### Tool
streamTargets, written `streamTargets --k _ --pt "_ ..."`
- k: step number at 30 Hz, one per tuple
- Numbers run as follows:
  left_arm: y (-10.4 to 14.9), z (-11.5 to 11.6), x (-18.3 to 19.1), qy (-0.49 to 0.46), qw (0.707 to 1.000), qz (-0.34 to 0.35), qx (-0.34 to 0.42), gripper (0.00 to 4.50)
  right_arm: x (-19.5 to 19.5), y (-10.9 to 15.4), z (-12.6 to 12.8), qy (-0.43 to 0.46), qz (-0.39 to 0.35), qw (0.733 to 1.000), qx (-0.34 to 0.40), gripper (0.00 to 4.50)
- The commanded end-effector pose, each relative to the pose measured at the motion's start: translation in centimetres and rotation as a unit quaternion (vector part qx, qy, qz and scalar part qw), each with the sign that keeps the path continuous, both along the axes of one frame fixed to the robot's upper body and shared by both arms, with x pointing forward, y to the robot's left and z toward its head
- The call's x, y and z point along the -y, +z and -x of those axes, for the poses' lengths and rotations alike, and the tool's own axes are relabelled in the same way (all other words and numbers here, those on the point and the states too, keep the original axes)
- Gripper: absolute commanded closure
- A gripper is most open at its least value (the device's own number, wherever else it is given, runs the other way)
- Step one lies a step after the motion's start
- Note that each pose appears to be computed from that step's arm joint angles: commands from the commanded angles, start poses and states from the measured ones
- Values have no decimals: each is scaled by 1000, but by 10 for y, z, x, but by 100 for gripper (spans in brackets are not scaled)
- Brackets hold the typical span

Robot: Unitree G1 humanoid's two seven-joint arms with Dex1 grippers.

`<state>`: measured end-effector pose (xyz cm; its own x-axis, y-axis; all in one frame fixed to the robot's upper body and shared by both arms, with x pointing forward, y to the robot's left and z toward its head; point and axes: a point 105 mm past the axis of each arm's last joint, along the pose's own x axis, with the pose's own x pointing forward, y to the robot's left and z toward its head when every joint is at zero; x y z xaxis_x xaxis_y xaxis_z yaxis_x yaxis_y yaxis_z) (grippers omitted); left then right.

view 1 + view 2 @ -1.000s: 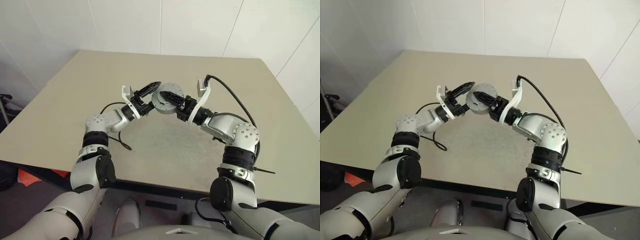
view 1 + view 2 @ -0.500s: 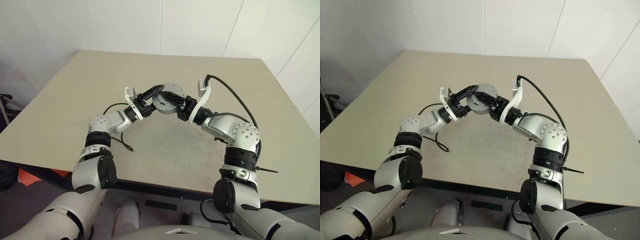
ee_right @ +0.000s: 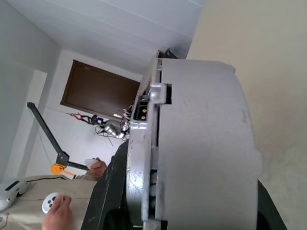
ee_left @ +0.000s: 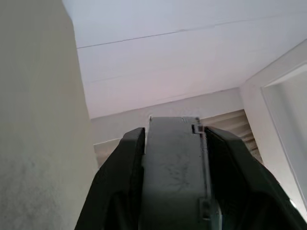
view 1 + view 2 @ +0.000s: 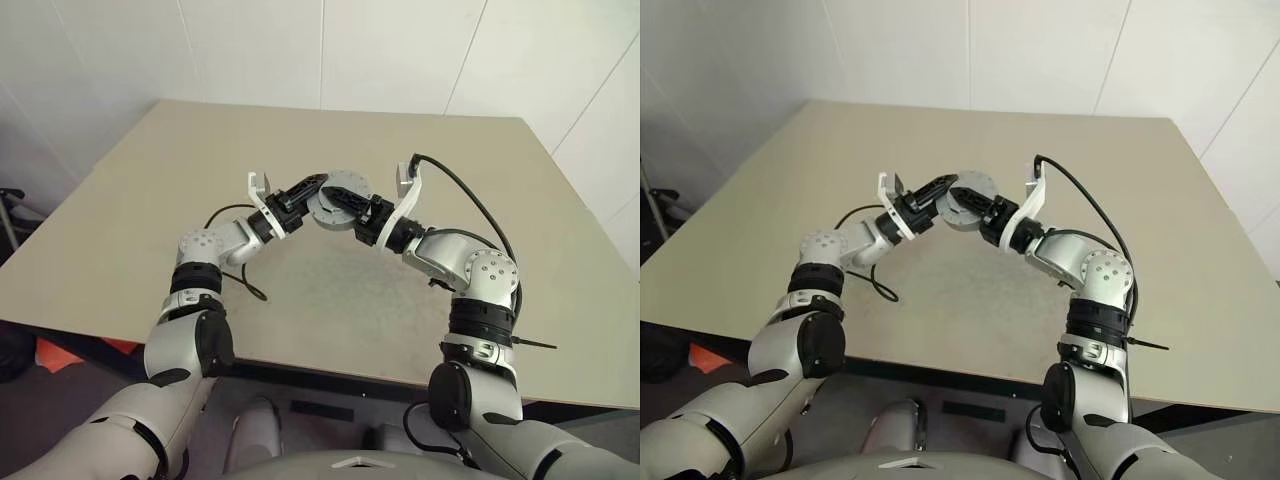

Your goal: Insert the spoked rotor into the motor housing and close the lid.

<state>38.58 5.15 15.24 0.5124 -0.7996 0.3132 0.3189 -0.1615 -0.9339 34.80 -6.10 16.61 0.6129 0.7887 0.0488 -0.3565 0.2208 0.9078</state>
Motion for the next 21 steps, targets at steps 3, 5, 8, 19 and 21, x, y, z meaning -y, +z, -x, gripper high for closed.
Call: streamTargets --k 3,5,8,19,21 --pt "0 -1 4 -3 1000 -20 0 319 -3 33 4 9 -22 998 62 221" --pt "0 -1 4 -3 1000 -21 1 319 -4 33 4 9 -21 998 62 221" --pt "-1 -1 5 -2 1000 -24 2 319 -4 33 4 9 -20 998 62 221" --pt "-3 -4 4 8 1000 -28 -3 320 -3 31 3 6 -19 998 60 221" --pt "-5 -5 2 13 999 -29 -8 320 -3 31 2 8 -24 998 54 221"
